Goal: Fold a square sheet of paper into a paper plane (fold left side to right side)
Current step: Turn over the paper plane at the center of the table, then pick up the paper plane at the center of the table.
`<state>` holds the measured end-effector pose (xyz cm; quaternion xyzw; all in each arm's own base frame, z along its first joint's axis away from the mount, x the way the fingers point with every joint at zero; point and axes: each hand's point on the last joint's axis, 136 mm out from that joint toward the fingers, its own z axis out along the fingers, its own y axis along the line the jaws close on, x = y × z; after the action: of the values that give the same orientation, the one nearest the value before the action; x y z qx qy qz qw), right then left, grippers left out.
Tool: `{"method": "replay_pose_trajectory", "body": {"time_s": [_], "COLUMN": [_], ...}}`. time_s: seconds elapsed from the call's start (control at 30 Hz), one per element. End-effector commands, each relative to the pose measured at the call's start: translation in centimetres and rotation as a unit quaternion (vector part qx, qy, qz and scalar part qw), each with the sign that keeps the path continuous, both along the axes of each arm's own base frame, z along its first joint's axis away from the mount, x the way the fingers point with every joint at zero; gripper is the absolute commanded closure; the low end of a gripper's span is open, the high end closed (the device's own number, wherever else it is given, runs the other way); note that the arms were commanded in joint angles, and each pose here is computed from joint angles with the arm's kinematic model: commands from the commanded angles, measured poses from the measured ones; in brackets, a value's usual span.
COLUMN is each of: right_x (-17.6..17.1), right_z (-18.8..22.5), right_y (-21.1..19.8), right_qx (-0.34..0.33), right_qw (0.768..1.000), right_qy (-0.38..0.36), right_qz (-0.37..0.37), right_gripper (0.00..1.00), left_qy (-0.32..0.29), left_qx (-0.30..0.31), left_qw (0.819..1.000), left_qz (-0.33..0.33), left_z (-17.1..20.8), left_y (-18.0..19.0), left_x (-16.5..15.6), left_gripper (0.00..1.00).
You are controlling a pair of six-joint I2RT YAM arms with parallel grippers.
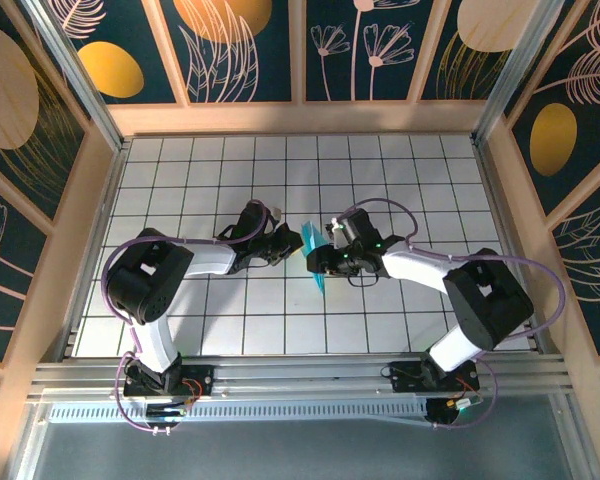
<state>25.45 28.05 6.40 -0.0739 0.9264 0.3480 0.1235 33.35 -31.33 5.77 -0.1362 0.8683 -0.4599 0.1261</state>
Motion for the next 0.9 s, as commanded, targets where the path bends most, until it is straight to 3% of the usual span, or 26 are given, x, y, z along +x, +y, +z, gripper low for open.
{"method": "replay_pose_trajectory", "body": {"time_s": [0.0,0.37,0.87], "right_x": [0.7,0.8,1.2], "right_z": [0.4,-1.1,-2.6], "right_y": [0.5,0.4,-0.8], "right_qx": [-0.007,-0.047,-0.117], "right_qw": [1.000,0.999,0.993], "right_qy": [-0.010,-0.005,-0.012], "right_qz": [-0.001,0.000,-0.010], "right_gripper": [0.46,0.49,0.74], "left_qy": [0.009,0.011,0.020], "left_qx": [-0.002,0.002,0.014], "left_qw": [1.000,1.000,1.000], "left_qz": [0.003,0.001,0.000], "left_z": [-0.3,-0.5,-1.5], "left_y": [-0.3,-0.4,-0.2], "left_x": [-0.1,0.0,-0.1], "left_gripper": [0.96,0.96,0.96]}}
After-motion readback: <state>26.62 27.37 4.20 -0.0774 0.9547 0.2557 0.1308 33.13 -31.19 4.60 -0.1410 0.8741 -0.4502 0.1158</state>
